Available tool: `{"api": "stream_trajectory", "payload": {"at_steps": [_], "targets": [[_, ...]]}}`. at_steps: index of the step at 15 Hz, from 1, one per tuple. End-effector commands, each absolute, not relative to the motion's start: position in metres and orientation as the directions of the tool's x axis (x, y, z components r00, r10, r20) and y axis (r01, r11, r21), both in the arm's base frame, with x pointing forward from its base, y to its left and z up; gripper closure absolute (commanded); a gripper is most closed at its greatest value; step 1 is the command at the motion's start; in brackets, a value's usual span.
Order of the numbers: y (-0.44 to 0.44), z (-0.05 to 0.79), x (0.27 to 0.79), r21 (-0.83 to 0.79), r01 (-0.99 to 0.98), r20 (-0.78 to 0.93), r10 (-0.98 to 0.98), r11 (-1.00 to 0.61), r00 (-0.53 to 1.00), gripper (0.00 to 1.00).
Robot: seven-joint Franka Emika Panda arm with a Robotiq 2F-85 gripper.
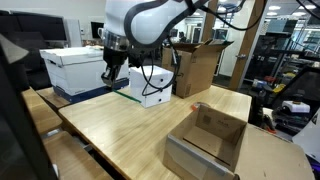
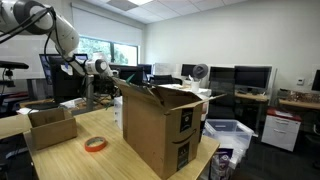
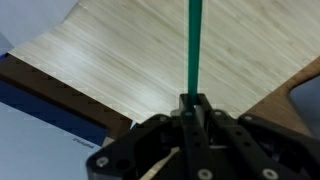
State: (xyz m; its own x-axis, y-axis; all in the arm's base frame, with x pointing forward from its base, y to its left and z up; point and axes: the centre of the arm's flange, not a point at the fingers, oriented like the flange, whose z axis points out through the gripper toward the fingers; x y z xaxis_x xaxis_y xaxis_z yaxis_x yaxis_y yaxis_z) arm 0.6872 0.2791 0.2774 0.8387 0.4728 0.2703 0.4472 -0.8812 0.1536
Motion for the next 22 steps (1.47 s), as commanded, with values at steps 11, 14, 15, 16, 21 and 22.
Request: {"api": "stream_trajectory", "payload": {"at_steps": [11,14,15,16,21,22], "targets": [[0.272,0.275,0.752,0.353,-0.009,0.103,0.029,-0.936,0.994,0.94],[0.263,0.282,0.760,0.367,-0.106,0.113,-0.069,-0.924,0.991,0.94],[0.260,0.283,0.762,0.375,-0.134,0.116,-0.097,-0.917,0.988,0.94],[0.256,0.286,0.765,0.386,-0.165,0.120,-0.127,-0.908,0.985,0.94],[0.237,0.295,0.775,0.407,-0.316,0.156,-0.276,-0.857,0.948,0.94],[0.235,0.297,0.776,0.403,-0.342,0.162,-0.302,-0.849,0.940,0.94]]}}
